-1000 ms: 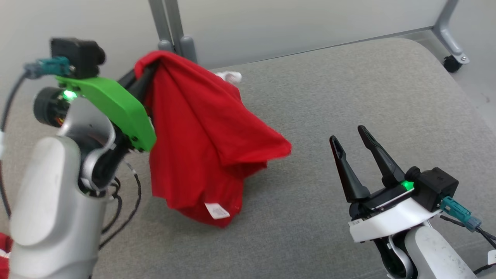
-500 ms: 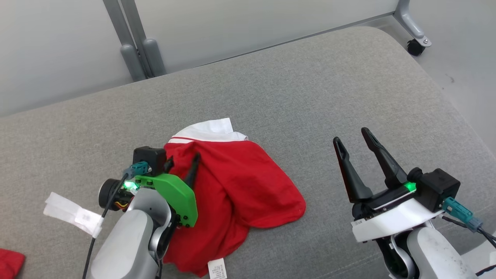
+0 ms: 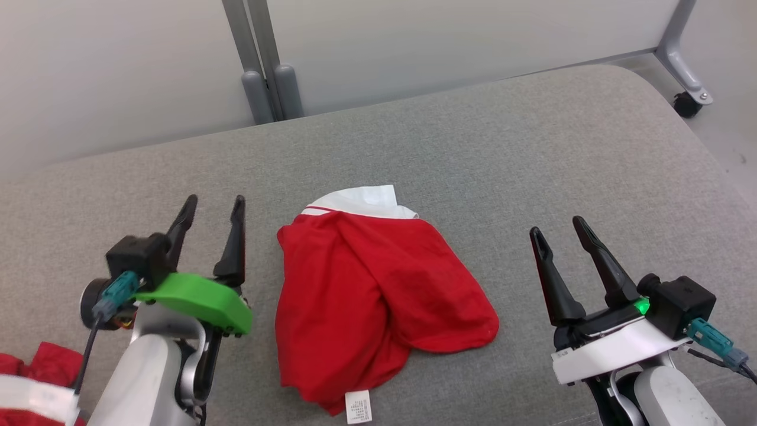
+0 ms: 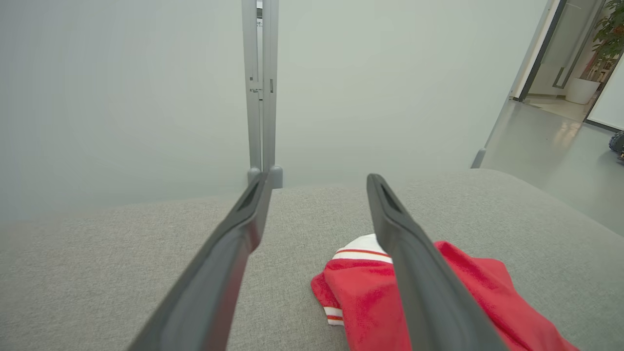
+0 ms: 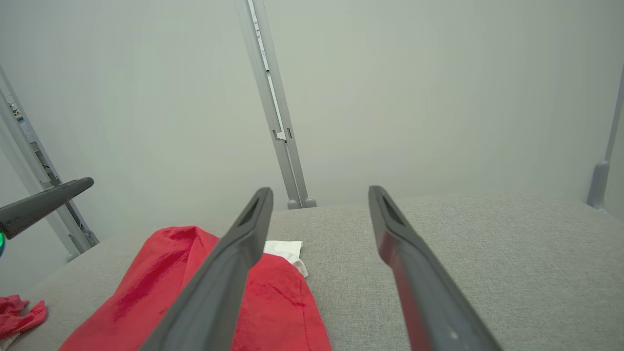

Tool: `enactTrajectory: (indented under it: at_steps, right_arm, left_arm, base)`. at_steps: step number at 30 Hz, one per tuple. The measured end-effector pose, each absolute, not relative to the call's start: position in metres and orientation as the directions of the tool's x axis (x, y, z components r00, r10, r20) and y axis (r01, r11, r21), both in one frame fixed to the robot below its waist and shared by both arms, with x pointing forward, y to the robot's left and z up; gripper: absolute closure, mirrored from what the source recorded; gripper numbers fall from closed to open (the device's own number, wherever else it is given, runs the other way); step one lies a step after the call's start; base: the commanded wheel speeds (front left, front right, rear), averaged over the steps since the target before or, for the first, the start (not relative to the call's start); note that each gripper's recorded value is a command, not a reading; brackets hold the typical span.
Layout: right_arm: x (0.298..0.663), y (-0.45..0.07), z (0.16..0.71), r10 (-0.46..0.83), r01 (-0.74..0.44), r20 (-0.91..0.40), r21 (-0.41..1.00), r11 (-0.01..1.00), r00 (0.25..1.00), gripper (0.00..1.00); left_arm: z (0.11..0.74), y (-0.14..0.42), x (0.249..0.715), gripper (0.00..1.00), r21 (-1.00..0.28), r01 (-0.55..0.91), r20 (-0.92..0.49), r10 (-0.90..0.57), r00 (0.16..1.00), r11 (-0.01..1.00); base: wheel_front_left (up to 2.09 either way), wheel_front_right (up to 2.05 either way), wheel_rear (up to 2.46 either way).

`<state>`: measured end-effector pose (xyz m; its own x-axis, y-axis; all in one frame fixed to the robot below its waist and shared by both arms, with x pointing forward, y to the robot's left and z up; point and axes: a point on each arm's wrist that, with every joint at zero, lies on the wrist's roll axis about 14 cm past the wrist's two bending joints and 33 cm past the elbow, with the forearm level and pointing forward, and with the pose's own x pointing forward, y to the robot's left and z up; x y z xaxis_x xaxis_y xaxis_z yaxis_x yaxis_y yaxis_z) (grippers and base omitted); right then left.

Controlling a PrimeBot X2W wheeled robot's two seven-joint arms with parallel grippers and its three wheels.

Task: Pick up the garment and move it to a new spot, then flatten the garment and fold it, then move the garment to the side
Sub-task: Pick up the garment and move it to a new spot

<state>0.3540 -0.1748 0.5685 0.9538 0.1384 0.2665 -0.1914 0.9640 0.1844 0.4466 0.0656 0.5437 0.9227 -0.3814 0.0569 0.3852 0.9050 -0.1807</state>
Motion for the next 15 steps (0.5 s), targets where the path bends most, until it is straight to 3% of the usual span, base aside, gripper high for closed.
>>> enactTrajectory:
  at_steps: [7,15]
  right_arm:
    - [0.349,-0.179,0.565,0.112,-0.166,0.263,0.193,0.967,0.958,0.0]
    - [0.345,-0.185,0.555,0.095,-0.136,0.235,0.163,0.977,0.967,0.0]
  left_arm:
    - [0.547,0.118,0.417,0.0,-0.179,0.248,0.131,-0.227,0.965,0.952]
    - [0.523,0.137,0.388,0.0,-0.114,0.192,0.105,-0.18,0.978,0.975]
  base:
    - [0.0,0.0,0.0]
    - [0.0,0.0,0.0]
